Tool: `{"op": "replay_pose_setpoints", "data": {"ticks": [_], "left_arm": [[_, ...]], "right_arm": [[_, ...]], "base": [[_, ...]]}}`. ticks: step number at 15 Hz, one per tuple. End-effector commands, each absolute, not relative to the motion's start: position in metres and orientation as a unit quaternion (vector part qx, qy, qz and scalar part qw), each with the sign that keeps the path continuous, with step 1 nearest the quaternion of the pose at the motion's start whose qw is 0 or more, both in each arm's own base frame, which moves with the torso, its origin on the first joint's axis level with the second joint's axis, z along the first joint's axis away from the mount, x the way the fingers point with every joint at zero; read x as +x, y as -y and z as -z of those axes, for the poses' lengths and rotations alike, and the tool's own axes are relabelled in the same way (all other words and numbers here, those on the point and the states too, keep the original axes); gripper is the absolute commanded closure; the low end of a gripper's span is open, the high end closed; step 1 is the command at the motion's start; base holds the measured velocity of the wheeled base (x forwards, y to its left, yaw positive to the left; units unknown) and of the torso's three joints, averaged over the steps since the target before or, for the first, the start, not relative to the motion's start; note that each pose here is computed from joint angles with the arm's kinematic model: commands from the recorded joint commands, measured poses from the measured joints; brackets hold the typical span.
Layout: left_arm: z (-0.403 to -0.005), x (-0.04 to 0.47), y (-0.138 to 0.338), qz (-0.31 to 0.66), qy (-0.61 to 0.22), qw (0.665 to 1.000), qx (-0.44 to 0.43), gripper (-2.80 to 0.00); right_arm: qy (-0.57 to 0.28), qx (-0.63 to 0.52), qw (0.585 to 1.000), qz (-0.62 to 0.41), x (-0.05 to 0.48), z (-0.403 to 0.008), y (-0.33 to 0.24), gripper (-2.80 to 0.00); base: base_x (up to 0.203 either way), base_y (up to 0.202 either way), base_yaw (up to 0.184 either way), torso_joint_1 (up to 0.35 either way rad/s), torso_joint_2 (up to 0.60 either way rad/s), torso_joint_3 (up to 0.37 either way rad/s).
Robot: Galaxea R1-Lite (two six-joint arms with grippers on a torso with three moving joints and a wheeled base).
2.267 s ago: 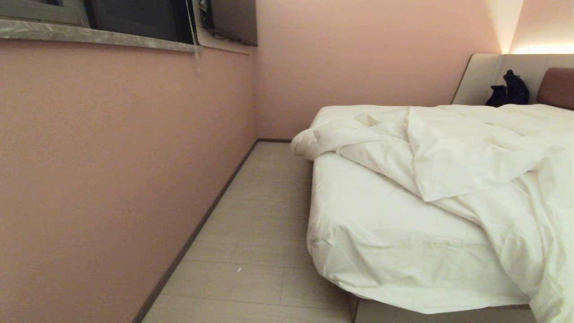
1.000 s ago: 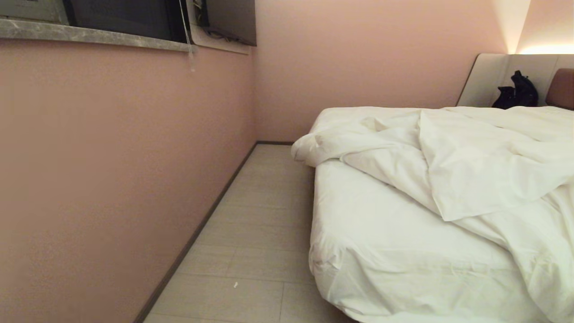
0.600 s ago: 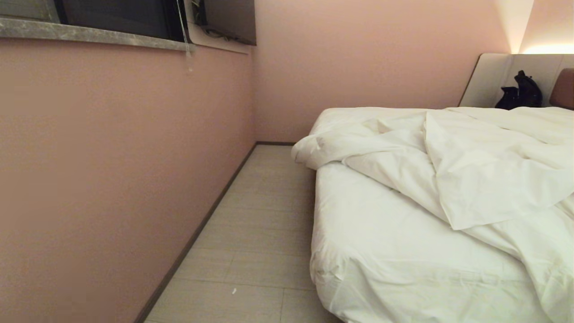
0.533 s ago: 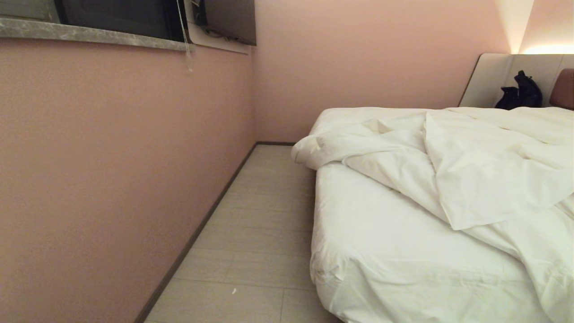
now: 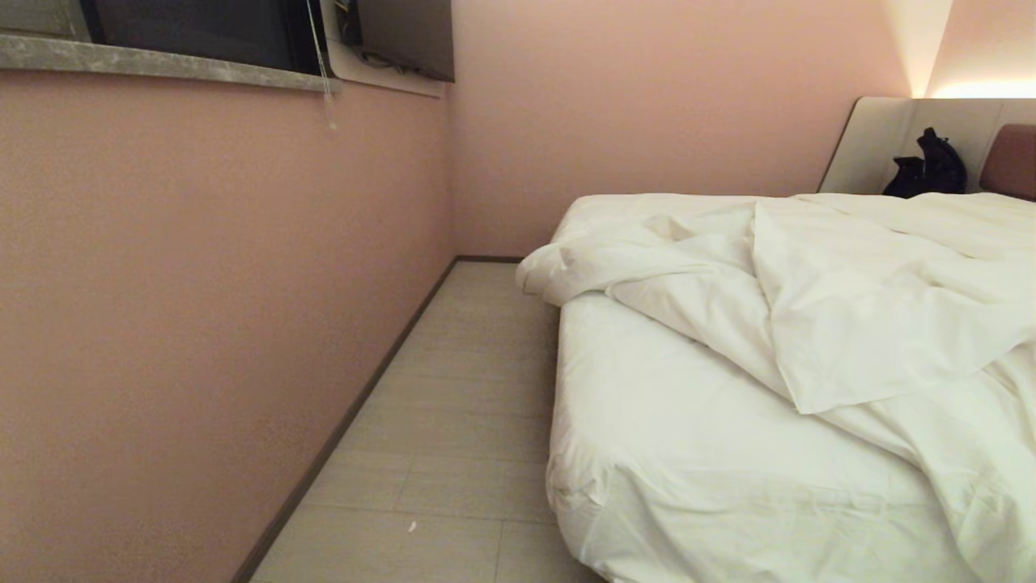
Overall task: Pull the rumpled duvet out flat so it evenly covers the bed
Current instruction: Hold the folded corner of the quilt
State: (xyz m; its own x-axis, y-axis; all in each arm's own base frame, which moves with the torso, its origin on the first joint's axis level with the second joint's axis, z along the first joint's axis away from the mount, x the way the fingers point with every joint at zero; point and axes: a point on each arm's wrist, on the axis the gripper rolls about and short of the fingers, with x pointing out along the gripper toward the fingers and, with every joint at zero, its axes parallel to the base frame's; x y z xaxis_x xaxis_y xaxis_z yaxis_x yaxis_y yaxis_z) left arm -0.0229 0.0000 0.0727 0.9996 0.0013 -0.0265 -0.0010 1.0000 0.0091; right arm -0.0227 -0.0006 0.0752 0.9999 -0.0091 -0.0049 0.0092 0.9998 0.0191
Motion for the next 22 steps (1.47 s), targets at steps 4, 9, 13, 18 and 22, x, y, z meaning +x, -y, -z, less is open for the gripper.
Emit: {"op": "replay_pose_setpoints", "data": {"ticks": [4, 9, 13, 18, 22], "left_arm": [[-0.0727, -0.0228, 0.0000, -0.001, -0.014, 1.000, 0.005, 0.00], [-0.0725, -0.0228, 0.0000, -0.001, -0.015, 1.000, 0.005, 0.00], [-0.0725, -0.0228, 0.0000, -0.001, -0.015, 1.000, 0.005, 0.00], [-0.0725, -0.0228, 0.0000, -0.001, -0.015, 1.000, 0.004, 0.00], [-0.0725, -0.0228, 0.0000, -0.001, -0.015, 1.000, 0.004, 0.00]], "right_arm": [[-0.002, 0.010, 1.000, 0.005, -0.0227, -0.0752, 0.0006, 0.00], [-0.002, 0.010, 1.000, 0.005, -0.0227, -0.0752, 0.0006, 0.00], [-0.002, 0.011, 1.000, 0.005, -0.0227, -0.0752, 0.0006, 0.00], [-0.003, 0.011, 1.000, 0.005, -0.0227, -0.0750, 0.0007, 0.00], [-0.002, 0.011, 1.000, 0.005, -0.0227, -0.0752, 0.0007, 0.00]], "base": [[0.000, -0.193, 0.002, 0.005, 0.01, 0.004], [0.000, -0.190, 0.000, 0.000, 0.00, 0.002], [0.000, -0.191, -0.001, 0.002, 0.00, 0.001], [0.000, -0.192, 0.000, 0.003, 0.00, 0.003], [0.000, -0.193, 0.001, 0.004, 0.00, 0.002]]}}
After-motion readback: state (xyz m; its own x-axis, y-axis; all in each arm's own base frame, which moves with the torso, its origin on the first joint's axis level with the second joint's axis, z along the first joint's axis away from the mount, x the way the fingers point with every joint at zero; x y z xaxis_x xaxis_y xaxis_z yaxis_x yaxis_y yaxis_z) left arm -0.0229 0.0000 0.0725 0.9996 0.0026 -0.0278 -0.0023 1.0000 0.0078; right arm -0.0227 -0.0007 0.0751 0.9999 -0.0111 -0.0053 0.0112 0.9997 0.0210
